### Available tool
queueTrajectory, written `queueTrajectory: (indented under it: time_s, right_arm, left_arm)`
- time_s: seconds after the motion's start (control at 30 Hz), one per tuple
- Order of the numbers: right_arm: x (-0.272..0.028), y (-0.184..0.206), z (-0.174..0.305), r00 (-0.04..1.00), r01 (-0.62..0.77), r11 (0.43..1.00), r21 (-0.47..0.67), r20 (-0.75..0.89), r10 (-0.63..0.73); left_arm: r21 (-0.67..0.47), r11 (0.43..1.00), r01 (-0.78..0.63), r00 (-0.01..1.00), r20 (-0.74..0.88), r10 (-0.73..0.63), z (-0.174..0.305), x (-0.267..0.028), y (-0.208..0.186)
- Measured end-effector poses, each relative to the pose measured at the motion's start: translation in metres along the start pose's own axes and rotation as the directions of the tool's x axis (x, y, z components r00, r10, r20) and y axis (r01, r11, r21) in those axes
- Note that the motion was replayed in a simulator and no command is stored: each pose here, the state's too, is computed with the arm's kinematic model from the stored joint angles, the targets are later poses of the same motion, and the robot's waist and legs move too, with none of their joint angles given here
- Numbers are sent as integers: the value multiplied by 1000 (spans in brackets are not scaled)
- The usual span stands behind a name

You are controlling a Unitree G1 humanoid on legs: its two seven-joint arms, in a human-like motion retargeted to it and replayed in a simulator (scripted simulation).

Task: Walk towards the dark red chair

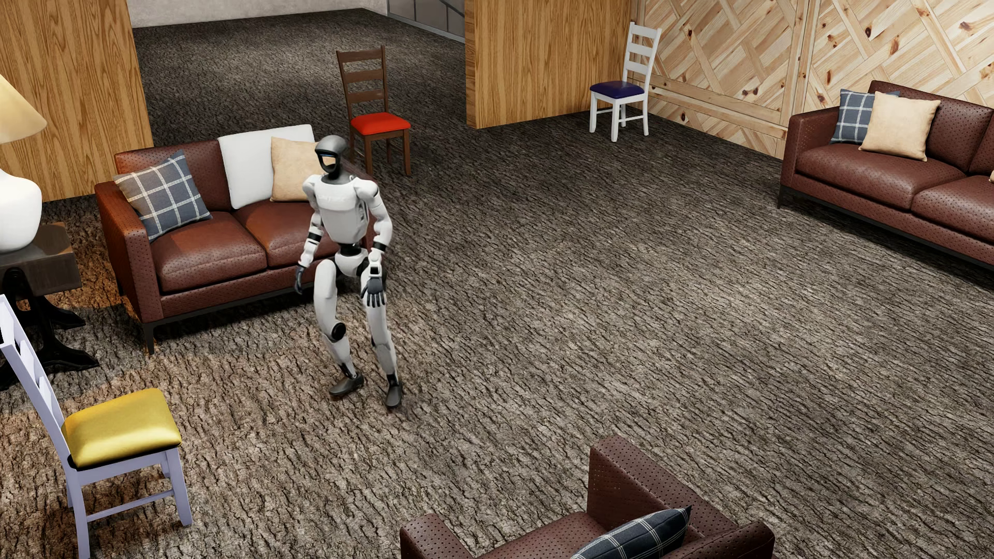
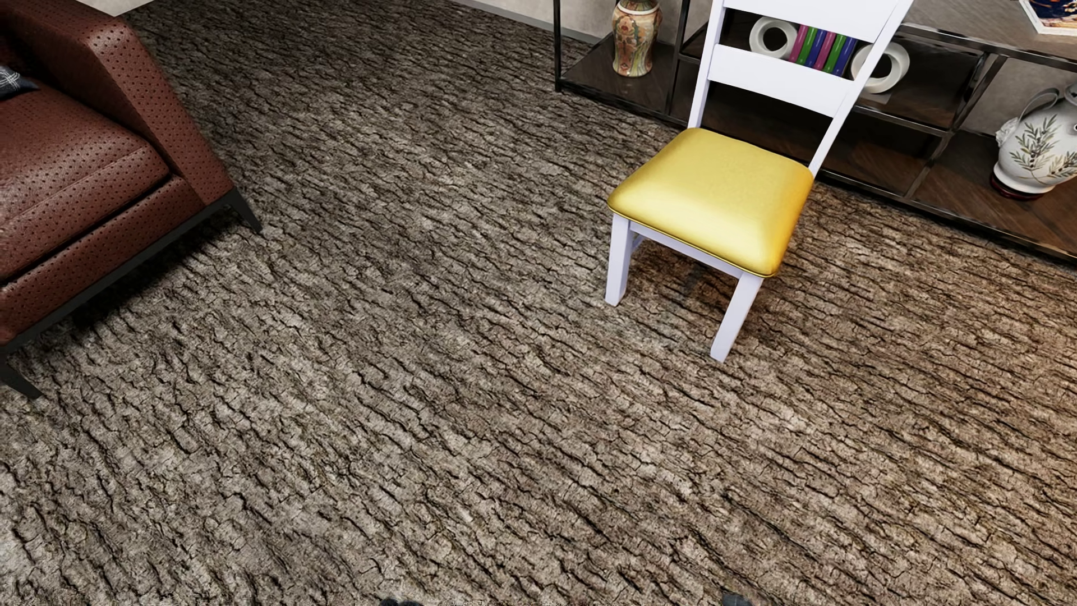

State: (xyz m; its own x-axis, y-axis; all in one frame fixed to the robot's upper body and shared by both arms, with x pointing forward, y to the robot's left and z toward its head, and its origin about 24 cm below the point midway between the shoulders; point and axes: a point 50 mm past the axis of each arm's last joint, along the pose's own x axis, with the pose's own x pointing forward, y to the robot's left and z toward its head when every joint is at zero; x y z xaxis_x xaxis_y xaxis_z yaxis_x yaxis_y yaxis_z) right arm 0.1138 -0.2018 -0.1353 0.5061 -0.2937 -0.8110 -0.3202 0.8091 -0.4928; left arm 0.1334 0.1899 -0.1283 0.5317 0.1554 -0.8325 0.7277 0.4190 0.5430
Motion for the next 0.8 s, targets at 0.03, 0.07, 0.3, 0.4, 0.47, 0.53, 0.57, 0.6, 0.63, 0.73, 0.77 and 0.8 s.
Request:
queueTrajectory:
  time_s: [0.03,0.07,0.3,0.4,0.47,0.53,0.57,0.6,0.63,0.73,0.77,0.8]
  right_arm:
    - [-1,2,-5,1000,-5,1000,2,-11,5]
    - [-1,3,-8,1000,-11,1000,2,-22,11]
    - [-1,9,-21,996,-42,999,-21,-80,40]
    - [-1,4,-26,995,-27,999,-28,-96,24]
    - [-1,3,-29,994,-16,1000,-18,-111,14]
    - [0,4,-29,994,-25,1000,-12,-111,23]
    - [0,4,-28,994,-27,1000,-11,-105,26]
    - [-1,4,-27,995,-24,1000,-8,-99,24]
    - [-1,4,-26,995,-20,1000,-5,-94,20]
    - [0,1,-23,997,-7,1000,-4,-80,6]
    - [0,-1,-22,997,3,1000,-1,-76,-3]
    - [-1,-2,-22,997,13,1000,4,-75,-12]
  left_arm:
    - [0,1000,5,1000,-3,-5,0,1,1]
    - [-2,1000,6,1000,-5,-6,0,2,1]
    - [-1,1000,-30,1000,-7,30,-3,4,14]
    - [-16,999,-38,999,-9,38,-3,3,11]
    - [-2,1000,-12,1000,-10,12,-4,2,3]
    - [12,1000,18,1000,-10,-17,-4,2,-4]
    - [5,1000,29,999,-13,-29,-4,2,-7]
    - [-9,999,42,999,-19,-43,-4,2,-11]
    - [-21,998,57,998,-27,-57,-4,1,-15]
    - [-15,996,90,995,-34,-90,-3,0,-25]
    - [-8,995,97,995,-32,-97,-2,0,-26]
    - [1,995,104,994,-29,-104,-2,0,-28]
